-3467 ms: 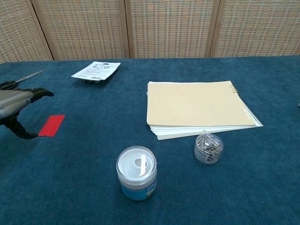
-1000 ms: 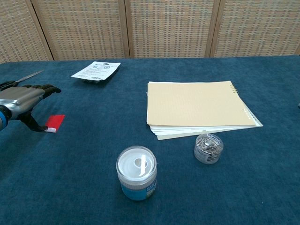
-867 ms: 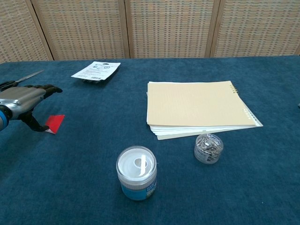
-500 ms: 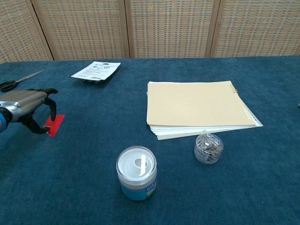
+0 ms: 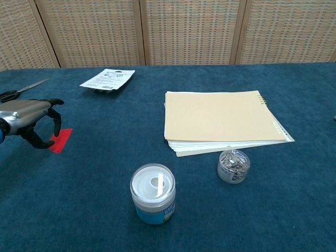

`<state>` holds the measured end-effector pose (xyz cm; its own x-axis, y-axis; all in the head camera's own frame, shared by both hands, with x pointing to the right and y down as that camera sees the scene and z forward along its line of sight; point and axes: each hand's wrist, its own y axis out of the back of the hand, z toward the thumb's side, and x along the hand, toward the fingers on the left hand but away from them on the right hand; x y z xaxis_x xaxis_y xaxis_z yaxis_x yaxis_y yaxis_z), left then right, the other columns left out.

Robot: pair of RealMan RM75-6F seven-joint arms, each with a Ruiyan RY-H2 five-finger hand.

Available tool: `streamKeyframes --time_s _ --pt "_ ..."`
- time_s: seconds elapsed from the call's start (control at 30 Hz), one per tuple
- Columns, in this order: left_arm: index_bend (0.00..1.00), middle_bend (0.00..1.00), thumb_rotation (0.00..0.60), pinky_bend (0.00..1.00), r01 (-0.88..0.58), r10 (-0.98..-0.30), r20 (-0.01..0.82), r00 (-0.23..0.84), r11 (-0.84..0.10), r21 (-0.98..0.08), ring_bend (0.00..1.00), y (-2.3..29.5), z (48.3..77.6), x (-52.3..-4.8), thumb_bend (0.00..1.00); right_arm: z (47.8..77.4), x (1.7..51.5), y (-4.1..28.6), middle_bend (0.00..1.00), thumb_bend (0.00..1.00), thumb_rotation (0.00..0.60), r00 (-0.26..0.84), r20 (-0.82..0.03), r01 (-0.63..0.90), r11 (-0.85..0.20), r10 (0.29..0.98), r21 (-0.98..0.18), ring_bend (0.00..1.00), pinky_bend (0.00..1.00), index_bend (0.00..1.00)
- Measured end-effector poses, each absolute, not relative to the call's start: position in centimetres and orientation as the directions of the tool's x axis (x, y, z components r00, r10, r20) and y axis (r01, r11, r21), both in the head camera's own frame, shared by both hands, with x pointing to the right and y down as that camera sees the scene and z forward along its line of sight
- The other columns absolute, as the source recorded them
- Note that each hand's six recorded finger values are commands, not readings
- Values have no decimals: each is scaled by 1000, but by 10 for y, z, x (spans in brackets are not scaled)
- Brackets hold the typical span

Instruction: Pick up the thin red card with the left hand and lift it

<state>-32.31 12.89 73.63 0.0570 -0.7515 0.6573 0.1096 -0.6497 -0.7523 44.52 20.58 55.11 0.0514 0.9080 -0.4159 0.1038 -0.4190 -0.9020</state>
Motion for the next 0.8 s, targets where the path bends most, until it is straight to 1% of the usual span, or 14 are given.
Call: streamKeyframes --time_s 0.37,0.63,0.8 --pt "521 0 600 0 107 -749 661 56 -653 -749 0 130 736 -324 364 551 446 206 0 53 600 49 -415 106 -418 908 -902 0 0 0" --pt "521 0 600 0 76 -758 649 65 -644 -761 0 132 726 -324 321 551 446 205 0 53 600 49 -416 105 -419 908 -902 0 0 0" --pt "521 0 600 0 51 -753 654 72 -652 -756 0 136 717 -328 316 551 445 206 0 53 600 50 -417 103 -420 908 -902 0 0 0"
